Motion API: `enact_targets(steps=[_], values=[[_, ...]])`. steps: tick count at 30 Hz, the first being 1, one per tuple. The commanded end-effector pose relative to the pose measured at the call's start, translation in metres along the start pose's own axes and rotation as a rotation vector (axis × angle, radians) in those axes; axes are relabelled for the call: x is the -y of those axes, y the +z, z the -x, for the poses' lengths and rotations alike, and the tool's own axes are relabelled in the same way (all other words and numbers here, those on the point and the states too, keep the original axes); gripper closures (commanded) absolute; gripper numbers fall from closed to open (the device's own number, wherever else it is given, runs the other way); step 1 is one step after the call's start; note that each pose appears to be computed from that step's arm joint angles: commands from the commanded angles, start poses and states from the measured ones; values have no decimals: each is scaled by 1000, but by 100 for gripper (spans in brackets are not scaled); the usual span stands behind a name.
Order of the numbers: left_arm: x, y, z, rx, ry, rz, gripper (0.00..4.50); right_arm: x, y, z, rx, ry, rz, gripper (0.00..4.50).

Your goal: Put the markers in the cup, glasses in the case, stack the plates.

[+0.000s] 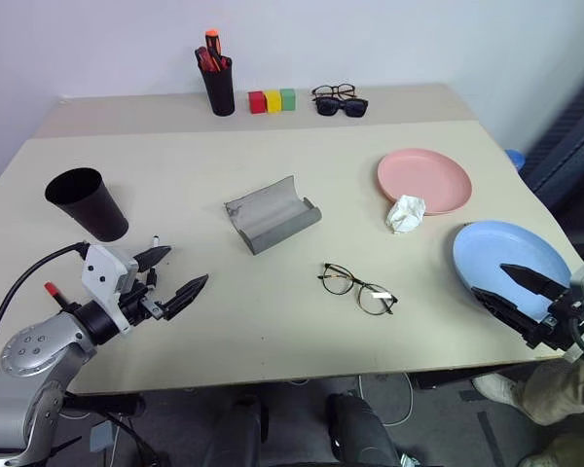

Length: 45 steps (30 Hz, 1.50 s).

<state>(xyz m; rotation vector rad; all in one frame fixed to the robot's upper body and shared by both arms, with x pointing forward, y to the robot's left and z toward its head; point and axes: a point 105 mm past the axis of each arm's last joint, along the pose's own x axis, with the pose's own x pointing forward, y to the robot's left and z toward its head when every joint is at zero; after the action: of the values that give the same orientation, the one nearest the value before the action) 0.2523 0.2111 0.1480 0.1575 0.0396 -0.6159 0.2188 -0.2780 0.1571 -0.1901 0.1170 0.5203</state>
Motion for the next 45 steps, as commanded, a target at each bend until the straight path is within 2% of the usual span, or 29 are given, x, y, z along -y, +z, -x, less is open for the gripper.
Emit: enact_targets(steps=[1, 30, 34, 38, 45], values=[[3, 12, 1, 33, -5, -21, 0, -7, 10, -4, 34, 15, 26, 112], [5, 14, -2, 42, 76, 22, 0, -15, 18, -26, 35, 76, 31, 112], [-10, 15, -4, 72, 238, 63, 0, -21, 27, -36, 68, 131, 35, 112], [-33, -2, -7, -24, 564, 91, 0, -44, 42, -61, 152, 268, 56, 112], [-56, -18, -17, -144, 822, 252, 0, -80, 58, -90, 220, 543, 76, 112]])
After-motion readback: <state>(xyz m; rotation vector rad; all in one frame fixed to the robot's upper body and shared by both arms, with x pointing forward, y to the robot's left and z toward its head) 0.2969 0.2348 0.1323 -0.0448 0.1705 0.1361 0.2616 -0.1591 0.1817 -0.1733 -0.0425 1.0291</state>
